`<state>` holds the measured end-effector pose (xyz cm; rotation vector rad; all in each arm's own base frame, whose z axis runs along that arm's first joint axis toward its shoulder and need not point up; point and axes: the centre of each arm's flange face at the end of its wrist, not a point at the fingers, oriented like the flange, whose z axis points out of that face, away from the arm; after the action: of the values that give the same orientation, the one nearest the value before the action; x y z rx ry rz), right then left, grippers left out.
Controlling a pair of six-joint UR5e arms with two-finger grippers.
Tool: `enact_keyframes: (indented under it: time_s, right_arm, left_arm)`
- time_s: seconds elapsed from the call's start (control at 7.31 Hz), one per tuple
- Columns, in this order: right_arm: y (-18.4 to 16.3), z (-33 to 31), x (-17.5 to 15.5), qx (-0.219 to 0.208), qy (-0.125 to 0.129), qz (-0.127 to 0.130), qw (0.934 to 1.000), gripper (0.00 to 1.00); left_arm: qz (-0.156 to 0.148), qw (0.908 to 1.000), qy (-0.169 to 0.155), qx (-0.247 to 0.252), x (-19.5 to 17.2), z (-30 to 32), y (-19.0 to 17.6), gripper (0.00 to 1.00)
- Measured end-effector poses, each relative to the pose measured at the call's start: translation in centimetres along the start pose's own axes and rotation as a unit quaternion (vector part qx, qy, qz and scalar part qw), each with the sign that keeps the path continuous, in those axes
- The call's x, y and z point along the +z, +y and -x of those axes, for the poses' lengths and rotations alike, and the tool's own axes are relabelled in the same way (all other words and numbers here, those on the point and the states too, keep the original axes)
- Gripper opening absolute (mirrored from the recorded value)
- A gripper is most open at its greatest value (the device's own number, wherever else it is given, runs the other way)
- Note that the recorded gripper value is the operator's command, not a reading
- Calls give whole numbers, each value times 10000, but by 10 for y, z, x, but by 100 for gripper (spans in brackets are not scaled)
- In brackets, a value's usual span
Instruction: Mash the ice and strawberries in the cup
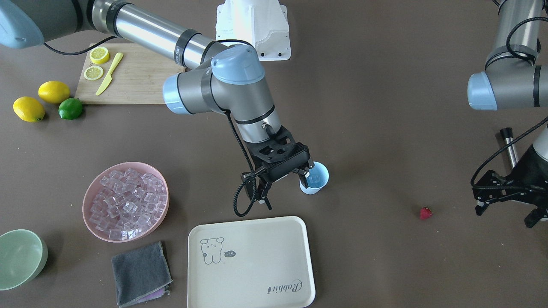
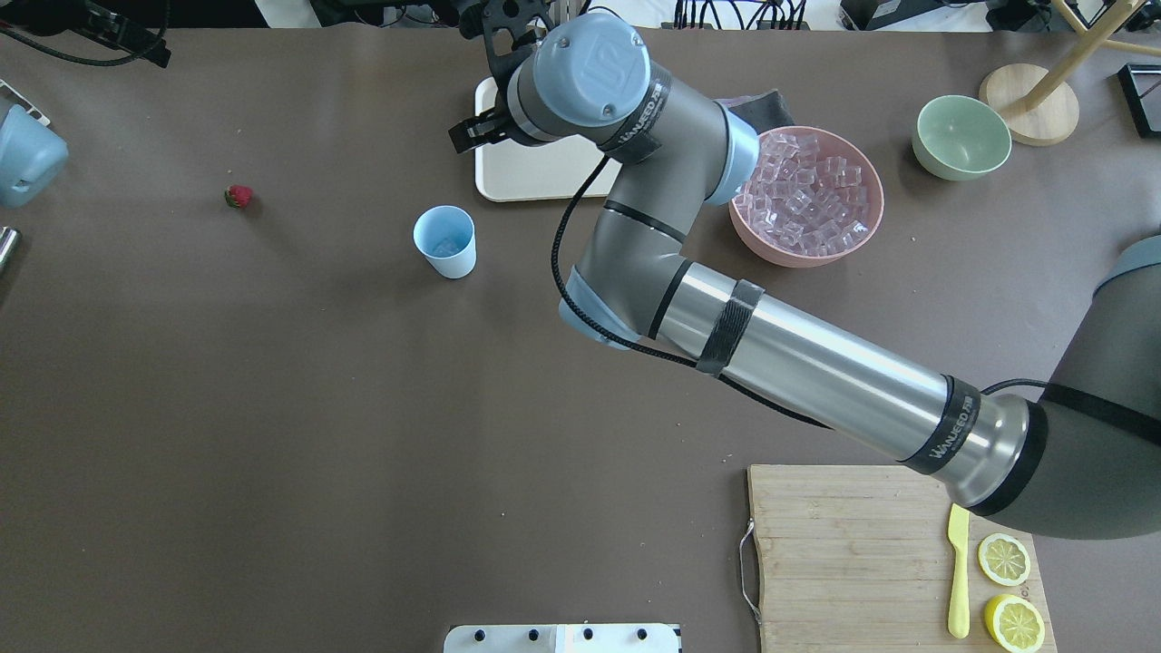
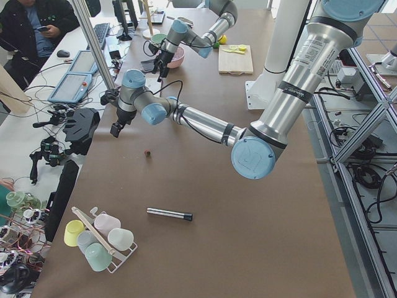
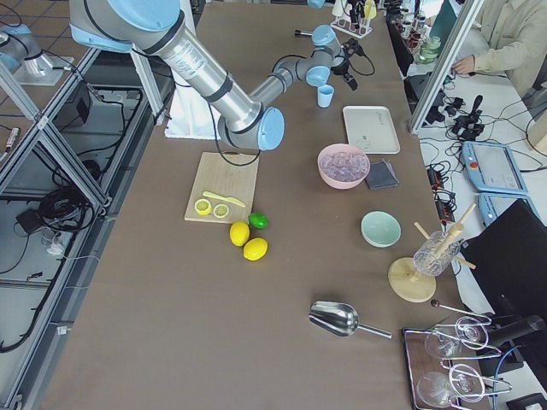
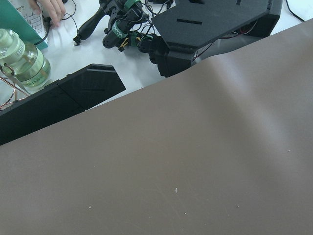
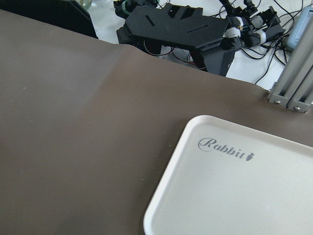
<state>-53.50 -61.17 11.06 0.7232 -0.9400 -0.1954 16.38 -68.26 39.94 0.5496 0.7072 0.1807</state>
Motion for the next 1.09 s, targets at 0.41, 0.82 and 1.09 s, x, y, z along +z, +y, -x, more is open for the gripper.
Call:
enact_keyframes:
  time_s: [0.41, 0.82, 1.09]
  right_arm:
    - [-22, -128, -80, 373, -93, 620, 9973, 99]
    - [-1, -286, -175, 680, 18, 902, 9936, 99]
    - [19, -370, -211, 875, 163, 1004, 9910, 99]
  left_arm:
    - [-22, 9983, 60, -579, -5, -6, -8, 98]
    - [260, 9967, 225, -730, 15, -14, -10, 98]
    - [627, 9957, 411, -550, 50, -35, -3, 98]
